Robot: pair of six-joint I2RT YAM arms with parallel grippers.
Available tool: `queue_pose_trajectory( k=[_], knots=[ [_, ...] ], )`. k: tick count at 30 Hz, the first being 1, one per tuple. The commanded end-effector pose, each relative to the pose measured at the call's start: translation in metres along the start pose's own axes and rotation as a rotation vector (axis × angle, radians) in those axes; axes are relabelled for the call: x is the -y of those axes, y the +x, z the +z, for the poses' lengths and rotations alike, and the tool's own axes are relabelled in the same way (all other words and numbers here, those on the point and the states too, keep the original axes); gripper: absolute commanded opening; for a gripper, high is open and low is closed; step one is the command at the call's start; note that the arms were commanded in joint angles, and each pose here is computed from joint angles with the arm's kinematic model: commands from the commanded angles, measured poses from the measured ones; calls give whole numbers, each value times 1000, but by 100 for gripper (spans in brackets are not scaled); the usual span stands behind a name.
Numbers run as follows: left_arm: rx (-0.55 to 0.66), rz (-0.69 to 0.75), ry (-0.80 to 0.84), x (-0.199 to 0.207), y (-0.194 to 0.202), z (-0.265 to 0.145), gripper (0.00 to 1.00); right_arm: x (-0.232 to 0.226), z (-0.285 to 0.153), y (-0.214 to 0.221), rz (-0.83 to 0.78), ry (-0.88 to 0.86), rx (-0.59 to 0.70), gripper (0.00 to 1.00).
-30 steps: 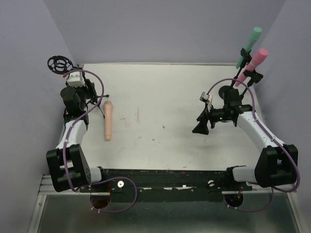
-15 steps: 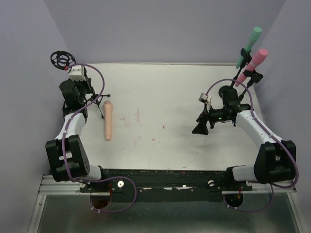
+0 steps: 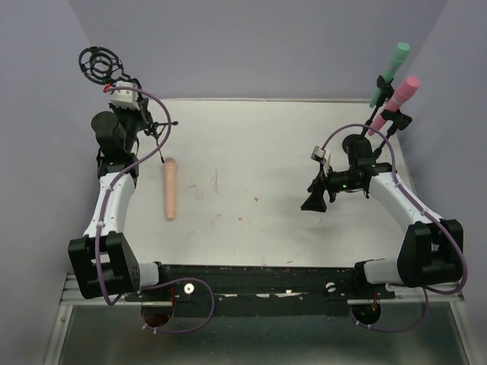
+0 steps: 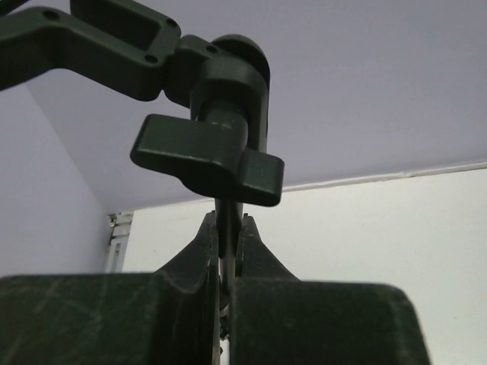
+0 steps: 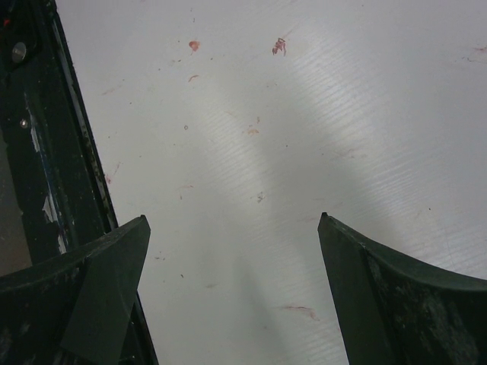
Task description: Attach the microphones to the stand
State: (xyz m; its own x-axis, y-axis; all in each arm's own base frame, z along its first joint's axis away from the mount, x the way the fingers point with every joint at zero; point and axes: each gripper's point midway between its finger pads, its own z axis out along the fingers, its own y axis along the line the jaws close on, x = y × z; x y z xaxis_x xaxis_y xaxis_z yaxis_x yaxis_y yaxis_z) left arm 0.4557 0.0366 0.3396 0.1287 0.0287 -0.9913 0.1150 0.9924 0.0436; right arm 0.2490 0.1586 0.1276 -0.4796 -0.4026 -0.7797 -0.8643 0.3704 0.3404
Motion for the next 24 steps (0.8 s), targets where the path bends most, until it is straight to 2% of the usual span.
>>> queue_pose_trajectory(
  k=[1,4,8,13,18,24],
  knots=[
    [133,-3,221,92,-69,-16,0,-2,-1,0,-15,-7,-5,100],
    [141,-40,346,159,-61,-33,0,-2,-2,-1,-27,0,-4,100],
    [146,-142,454,228,-49,-51,0,-3,-3,-2,-37,6,-4,100],
    [132,-80,638,307,-27,-58,0,-1,-4,-1,-39,16,-7,100],
    [110,-30,768,357,-8,-60,0,0,-5,1,-45,22,-10,100],
    [72,9,826,383,15,-67,0,1,-5,1,-41,21,-9,100]
  ],
)
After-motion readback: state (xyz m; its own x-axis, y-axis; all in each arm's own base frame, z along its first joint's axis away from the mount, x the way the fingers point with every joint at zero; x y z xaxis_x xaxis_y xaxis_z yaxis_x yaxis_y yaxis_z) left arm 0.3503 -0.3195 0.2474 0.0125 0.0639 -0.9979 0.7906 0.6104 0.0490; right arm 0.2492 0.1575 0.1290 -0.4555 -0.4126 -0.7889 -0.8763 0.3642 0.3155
